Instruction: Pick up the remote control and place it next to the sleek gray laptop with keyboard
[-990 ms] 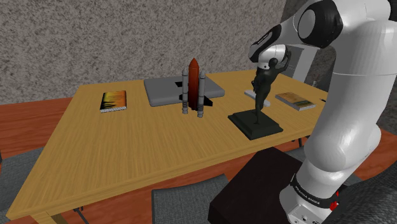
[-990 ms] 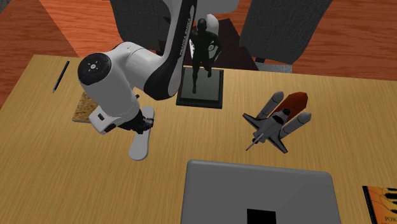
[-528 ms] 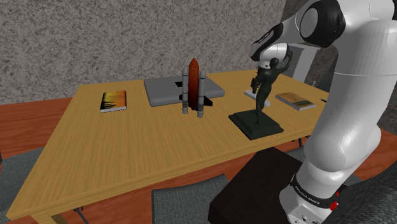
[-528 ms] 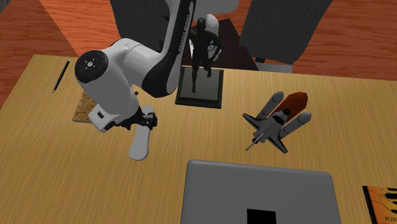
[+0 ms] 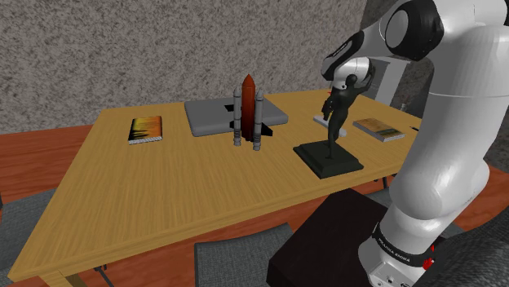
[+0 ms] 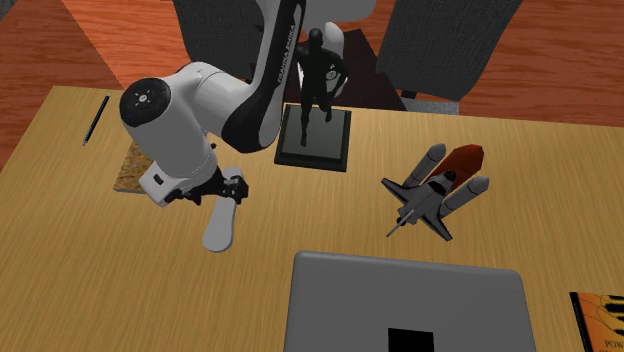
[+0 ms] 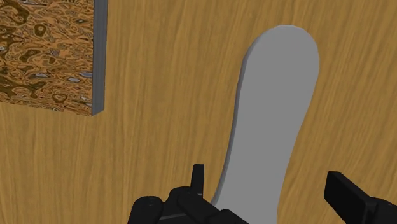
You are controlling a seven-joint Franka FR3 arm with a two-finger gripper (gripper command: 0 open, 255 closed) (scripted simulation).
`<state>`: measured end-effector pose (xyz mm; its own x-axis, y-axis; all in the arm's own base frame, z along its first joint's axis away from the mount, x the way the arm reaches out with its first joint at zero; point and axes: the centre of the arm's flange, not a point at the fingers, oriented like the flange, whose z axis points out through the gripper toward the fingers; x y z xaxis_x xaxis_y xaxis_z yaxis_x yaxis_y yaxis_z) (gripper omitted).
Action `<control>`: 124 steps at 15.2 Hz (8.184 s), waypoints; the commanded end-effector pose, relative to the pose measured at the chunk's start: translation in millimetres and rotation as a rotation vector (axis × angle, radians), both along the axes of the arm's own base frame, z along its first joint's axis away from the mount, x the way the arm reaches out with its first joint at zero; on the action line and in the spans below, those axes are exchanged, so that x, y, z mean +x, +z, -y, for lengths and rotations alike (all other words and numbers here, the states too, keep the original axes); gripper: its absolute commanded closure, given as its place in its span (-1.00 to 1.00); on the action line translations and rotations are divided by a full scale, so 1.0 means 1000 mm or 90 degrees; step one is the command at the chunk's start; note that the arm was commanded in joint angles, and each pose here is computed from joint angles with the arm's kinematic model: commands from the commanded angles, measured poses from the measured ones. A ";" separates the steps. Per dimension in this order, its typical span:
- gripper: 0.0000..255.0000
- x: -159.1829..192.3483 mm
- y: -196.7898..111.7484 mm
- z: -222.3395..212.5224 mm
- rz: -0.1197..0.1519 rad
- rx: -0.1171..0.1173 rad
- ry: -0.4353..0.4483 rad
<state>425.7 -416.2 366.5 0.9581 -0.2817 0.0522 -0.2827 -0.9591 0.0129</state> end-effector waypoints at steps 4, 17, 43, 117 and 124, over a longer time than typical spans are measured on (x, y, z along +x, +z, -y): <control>-1.00 -0.001 -0.033 -0.003 -0.029 0.016 0.001; 1.00 -0.002 0.002 -0.004 0.007 -0.006 -0.006; 1.00 0.023 -0.036 0.006 -0.030 0.011 -0.082; 1.00 0.129 -0.023 -0.253 -0.030 0.011 -0.082; -1.00 0.129 -0.010 -0.253 -0.030 0.011 -0.082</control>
<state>555.3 -163.2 349.9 0.9149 -0.4036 0.0028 -0.4036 -0.9149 0.0126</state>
